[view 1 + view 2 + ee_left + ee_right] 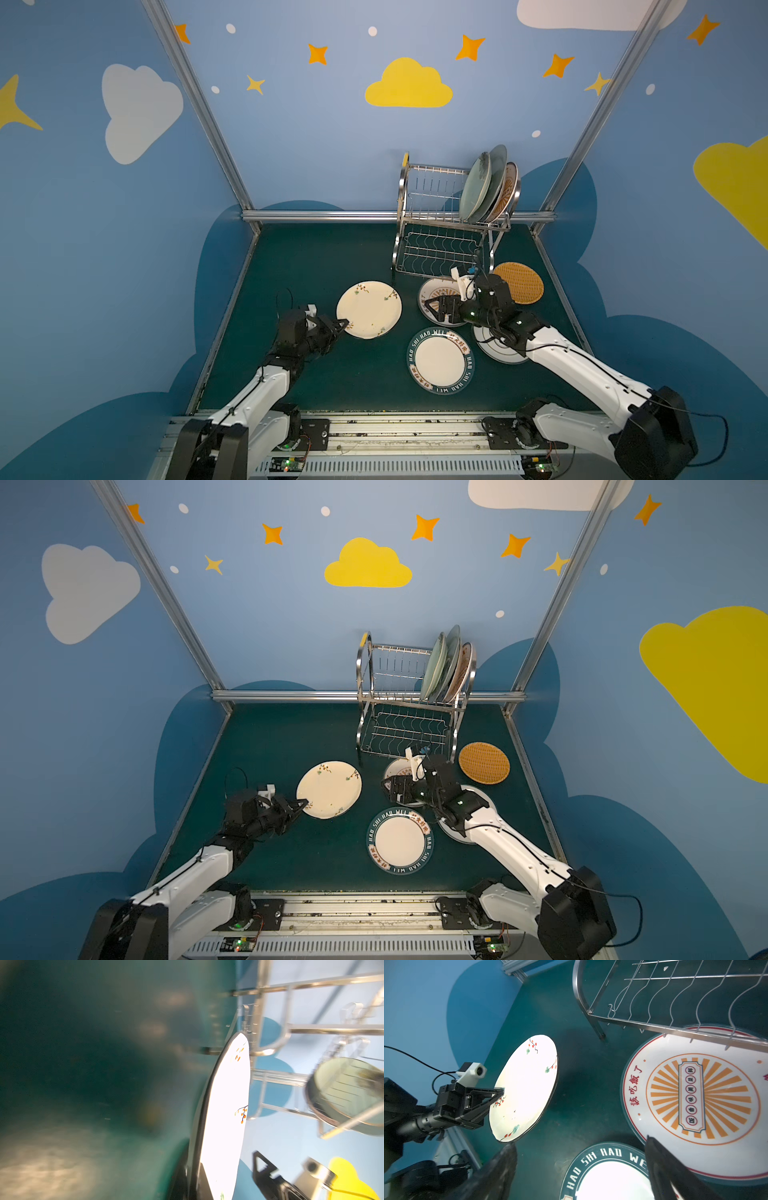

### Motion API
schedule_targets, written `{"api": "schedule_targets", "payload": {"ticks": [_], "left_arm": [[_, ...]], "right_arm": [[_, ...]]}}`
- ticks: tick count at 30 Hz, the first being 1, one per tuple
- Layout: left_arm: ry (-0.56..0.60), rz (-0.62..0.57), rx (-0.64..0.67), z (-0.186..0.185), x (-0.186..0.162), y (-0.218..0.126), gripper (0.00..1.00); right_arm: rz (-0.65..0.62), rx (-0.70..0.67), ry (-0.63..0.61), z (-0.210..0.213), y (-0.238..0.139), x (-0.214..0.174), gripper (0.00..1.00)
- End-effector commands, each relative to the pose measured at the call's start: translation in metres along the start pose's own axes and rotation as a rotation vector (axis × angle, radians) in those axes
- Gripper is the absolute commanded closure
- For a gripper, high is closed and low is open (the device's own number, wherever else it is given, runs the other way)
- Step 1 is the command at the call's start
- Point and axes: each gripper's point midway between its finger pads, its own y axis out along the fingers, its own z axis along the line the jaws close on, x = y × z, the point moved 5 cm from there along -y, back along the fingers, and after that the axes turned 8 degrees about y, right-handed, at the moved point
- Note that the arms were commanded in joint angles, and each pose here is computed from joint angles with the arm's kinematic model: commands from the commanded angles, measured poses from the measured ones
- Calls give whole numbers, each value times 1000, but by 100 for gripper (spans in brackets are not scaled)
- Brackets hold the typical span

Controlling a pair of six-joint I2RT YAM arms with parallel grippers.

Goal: Load the plates into the dish rack
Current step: 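Tilt the cream berry plate up with left gripper while right gripper grasps its rim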

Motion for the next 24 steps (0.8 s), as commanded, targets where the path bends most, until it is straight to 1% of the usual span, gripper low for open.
{"api": "schedule_targets", "payload": {"ticks": [1,4,7,9,13,18,20,22,24], "left_arm": [[82,16,-200,-60,3,-12,96],[136,29,-270,-84,-6,-15,96],[185,49,-318,-105,-18,-13,96],[202,65,-344,-114,-24,-10,96],[224,91,-390,-129,-33,-7,96],[257,104,-395,-137,-42,-6,96],[268,106,-397,-138,-45,-6,96],[270,106,-405,-139,-45,-6,96],[276,109,-409,-141,-46,-6,96]], "right_arm": [[-20,140,58,24,-19,17,6],[-12,200,78,35,-24,20,6],[48,262,129,49,-28,21,6],[77,293,139,56,-29,21,6],[79,220,198,49,-25,23,8],[51,156,269,40,-25,23,13],[50,165,282,41,-25,23,19],[57,169,294,42,-25,22,28],[69,169,299,44,-24,20,31]]}}
